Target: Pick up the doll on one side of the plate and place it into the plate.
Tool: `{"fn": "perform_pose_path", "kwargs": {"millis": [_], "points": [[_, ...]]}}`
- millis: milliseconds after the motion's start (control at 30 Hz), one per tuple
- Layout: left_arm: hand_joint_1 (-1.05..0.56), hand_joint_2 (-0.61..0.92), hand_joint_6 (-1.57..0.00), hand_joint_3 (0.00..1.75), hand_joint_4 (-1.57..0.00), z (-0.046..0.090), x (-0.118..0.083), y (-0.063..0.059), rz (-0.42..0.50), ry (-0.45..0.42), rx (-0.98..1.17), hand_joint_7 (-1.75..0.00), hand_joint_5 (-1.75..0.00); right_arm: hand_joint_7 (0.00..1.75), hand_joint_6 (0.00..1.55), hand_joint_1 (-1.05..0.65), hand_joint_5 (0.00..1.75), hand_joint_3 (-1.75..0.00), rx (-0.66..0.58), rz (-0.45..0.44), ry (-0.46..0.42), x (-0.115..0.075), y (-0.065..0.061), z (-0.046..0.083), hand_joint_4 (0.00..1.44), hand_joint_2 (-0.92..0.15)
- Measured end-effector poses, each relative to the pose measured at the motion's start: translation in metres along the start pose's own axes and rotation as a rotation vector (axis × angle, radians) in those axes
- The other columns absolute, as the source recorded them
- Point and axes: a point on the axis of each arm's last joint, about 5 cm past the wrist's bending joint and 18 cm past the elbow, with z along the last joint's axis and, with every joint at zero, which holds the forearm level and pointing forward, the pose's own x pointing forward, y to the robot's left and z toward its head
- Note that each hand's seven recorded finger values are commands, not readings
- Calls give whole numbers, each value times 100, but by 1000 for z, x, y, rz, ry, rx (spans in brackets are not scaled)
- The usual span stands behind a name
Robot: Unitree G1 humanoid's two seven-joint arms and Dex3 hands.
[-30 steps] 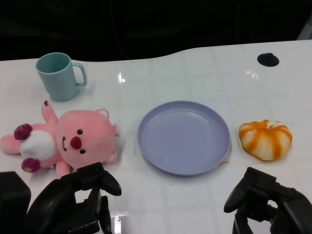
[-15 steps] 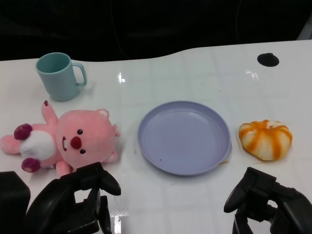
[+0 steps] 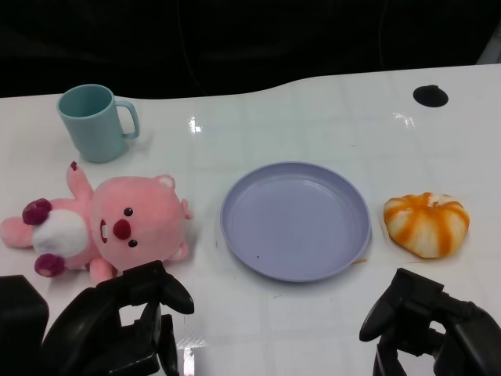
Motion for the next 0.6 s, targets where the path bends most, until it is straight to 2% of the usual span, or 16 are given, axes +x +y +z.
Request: {"fn": "perform_pose_path", "kwargs": {"millis": [600], "points": [[-10,48,-75,132,-85,0,0,1,4,-1,1,-160,-175,157,59,12,175,-139,1,0,-1,0,0,0,73,-44]]}}
